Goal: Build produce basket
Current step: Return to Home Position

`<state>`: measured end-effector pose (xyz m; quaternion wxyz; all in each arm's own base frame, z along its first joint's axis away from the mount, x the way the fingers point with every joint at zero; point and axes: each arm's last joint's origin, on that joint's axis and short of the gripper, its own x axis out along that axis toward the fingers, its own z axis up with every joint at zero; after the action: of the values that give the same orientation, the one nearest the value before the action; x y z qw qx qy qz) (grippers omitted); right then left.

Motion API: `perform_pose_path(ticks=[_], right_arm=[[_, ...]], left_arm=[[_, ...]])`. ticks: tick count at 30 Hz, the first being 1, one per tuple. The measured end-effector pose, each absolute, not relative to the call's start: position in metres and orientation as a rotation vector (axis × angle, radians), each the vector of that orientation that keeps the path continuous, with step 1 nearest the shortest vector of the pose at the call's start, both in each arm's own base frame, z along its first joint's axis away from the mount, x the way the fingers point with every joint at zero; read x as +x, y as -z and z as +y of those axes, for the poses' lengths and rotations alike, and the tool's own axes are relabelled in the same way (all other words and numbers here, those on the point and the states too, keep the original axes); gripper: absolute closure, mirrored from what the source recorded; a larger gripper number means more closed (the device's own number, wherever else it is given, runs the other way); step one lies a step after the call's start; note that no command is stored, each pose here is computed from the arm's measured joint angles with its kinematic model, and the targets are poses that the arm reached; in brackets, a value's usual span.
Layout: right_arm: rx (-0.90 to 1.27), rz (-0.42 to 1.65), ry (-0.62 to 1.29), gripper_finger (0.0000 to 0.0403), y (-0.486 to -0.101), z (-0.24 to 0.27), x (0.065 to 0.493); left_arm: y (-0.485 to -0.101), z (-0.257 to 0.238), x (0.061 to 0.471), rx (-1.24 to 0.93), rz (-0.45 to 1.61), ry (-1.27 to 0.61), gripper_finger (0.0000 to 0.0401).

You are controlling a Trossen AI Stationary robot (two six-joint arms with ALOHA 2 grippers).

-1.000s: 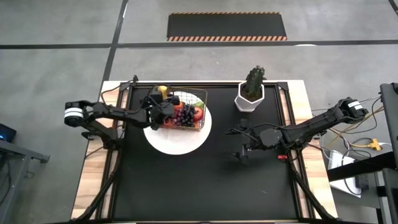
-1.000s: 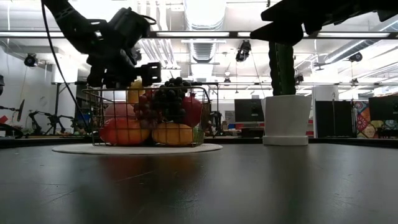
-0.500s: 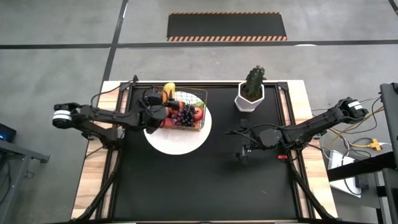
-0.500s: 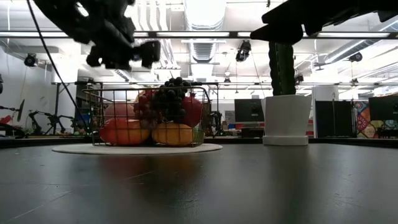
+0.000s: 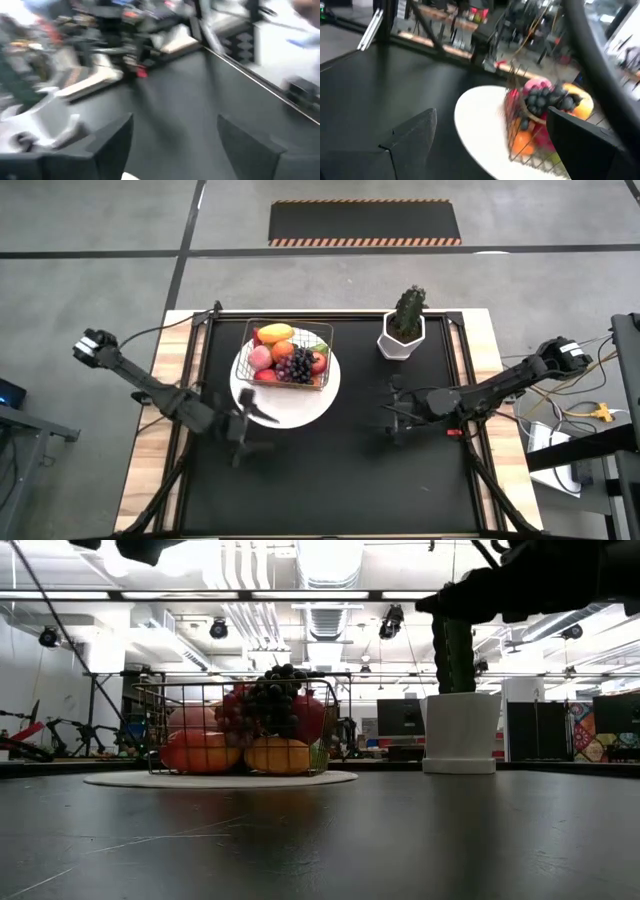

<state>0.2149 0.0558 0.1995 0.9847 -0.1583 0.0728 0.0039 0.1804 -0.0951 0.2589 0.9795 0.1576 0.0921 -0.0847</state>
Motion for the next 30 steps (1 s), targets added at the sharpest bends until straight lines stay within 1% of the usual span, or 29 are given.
perform_pose_path(ticks=[3,8,12,14,17,19,21,23,30], right_arm=[[-0.34,0.081,0.01,0.0044,-0.195,0.051,0.207],[-0.326,0.009,0.035,0.0044,-0.195,0.043,0.187],[-0.299,-0.047,0.042,0.0044,-0.193,0.038,0.168],[-0.292,-0.077,0.048,0.0044,-0.192,0.035,0.158],[-0.299,-0.126,0.067,0.0044,-0.19,0.03,0.145],[-0.311,-0.161,0.093,0.0044,-0.188,0.026,0.137],[-0.316,-0.222,0.127,0.0044,-0.191,0.022,0.127],[-0.313,-0.265,0.159,0.0044,-0.197,0.018,0.119],[-0.333,-0.376,0.205,0.0044,-0.209,0.013,0.103]], left_arm=[[-0.258,-0.082,0.163,0.283,0.135,0.086,0.0161],[-0.243,-0.057,0.134,0.282,0.063,0.022,0.0245],[-0.225,-0.043,0.115,0.255,0.0,-0.009,0.0311],[-0.214,-0.039,0.107,0.26,-0.023,0.004,0.0342],[-0.207,-0.034,0.095,0.243,-0.103,0.003,0.0385],[-0.199,-0.031,0.09,0.239,-0.132,-0.005,0.0396],[-0.198,-0.028,0.085,0.227,-0.198,-0.026,0.0393],[-0.186,-0.03,0.089,0.275,-0.135,-0.041,0.0391],[-0.184,-0.031,0.093,0.273,-0.109,-0.052,0.039]])
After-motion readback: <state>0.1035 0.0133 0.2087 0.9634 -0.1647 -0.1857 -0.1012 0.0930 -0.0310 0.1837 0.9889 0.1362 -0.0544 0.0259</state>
